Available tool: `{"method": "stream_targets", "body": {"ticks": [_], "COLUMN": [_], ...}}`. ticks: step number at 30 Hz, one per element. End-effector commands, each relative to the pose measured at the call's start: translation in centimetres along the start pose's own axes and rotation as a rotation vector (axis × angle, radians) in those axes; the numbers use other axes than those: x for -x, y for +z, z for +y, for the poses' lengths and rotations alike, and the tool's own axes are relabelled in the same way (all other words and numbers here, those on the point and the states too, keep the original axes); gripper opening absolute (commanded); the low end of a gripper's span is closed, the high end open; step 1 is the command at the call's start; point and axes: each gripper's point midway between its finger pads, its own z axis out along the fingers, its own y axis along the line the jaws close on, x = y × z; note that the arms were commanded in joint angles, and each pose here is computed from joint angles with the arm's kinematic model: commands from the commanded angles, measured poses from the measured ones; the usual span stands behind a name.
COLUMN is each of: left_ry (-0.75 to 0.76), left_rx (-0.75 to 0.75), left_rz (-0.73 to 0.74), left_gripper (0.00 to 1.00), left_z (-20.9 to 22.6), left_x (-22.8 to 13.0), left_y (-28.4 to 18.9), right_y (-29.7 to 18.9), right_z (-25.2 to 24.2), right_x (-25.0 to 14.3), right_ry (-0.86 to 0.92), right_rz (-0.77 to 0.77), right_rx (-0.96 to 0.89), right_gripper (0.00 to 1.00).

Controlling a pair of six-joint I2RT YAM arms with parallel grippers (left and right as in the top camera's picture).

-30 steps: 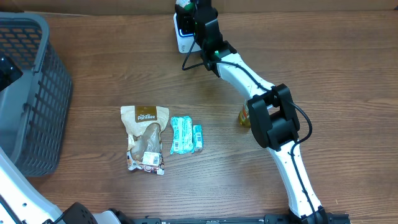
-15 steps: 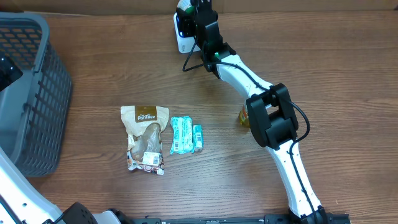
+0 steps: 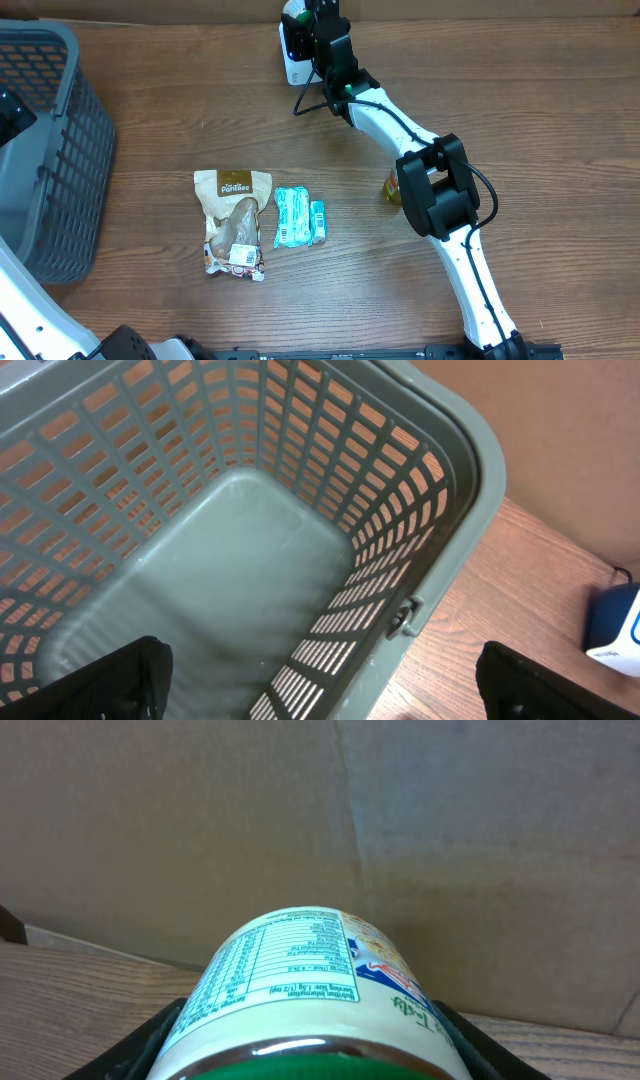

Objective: Scan the item barcode
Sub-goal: 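Carry the green jar up to the white scanner and hold it there, then move the green jar right and lower it onto the table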

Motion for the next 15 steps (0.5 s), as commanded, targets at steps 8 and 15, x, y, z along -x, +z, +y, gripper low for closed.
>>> {"method": "stream_targets", "body": {"ticks": [8,15], "left_ry": [-0.006,-0.006], "left_rx": [-0.012,-0.012], "left_rz": [0.01,0.01], "left_gripper": [1.0,1.0], "left_z": [-0.2,-0.2], "left_x": [-0.2,-0.2], "left_y": [0.4,0.4], "right_y": [-0.3,-3.8], "right_z": [0.5,2.2], "right_x": [1.9,10.0], "right_ry": [0.002,-0.014], "right_rz": [-0.03,-0.108], "right_rx": [0.014,0.033], "right_gripper": [0.18,0.18]}}
